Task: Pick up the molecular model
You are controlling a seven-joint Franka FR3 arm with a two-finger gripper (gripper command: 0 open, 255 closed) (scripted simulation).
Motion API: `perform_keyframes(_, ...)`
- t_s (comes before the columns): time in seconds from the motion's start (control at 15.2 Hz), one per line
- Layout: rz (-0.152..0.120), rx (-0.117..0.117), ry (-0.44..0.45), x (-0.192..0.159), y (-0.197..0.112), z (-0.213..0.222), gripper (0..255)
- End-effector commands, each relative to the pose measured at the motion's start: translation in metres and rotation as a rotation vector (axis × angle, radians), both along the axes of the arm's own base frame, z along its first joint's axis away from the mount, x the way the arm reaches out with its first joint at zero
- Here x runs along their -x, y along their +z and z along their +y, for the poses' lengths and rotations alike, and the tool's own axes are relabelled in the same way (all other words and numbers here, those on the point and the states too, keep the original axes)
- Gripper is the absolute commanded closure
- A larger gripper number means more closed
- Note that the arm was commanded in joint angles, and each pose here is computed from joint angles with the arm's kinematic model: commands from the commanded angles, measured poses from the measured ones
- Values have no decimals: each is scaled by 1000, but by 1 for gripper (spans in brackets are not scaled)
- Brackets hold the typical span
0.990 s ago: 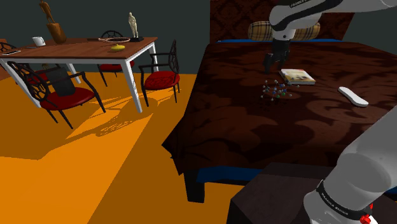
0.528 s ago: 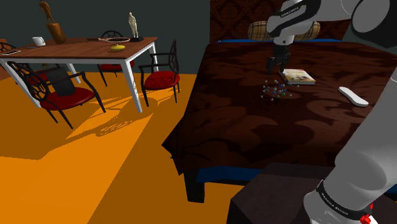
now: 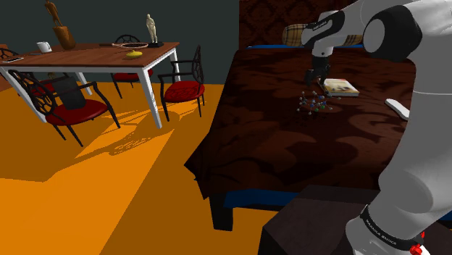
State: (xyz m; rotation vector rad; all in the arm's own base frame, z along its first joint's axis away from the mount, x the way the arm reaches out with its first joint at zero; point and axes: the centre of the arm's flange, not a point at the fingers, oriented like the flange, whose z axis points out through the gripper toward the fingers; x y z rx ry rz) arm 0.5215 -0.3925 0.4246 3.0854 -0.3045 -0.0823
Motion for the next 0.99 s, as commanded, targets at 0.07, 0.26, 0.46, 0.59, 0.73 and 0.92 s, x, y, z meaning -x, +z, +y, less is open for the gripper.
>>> perform_keyframes(0.07, 1, 0, 0, -2, -16, -2, 0)
perform_keyframes(0.26, 1, 0, 0, -2, -34, -2, 0)
perform_keyframes(0.46, 1, 0, 0, -1, -34, -2, 255)
perform_keyframes(0.59, 1, 0, 0, -1, -34, -2, 255)
perform_keyframes(0.73, 1, 0, 0, -1, -34, -2, 255)
perform_keyframes(0.92, 1, 0, 0, -1, -34, -2, 255)
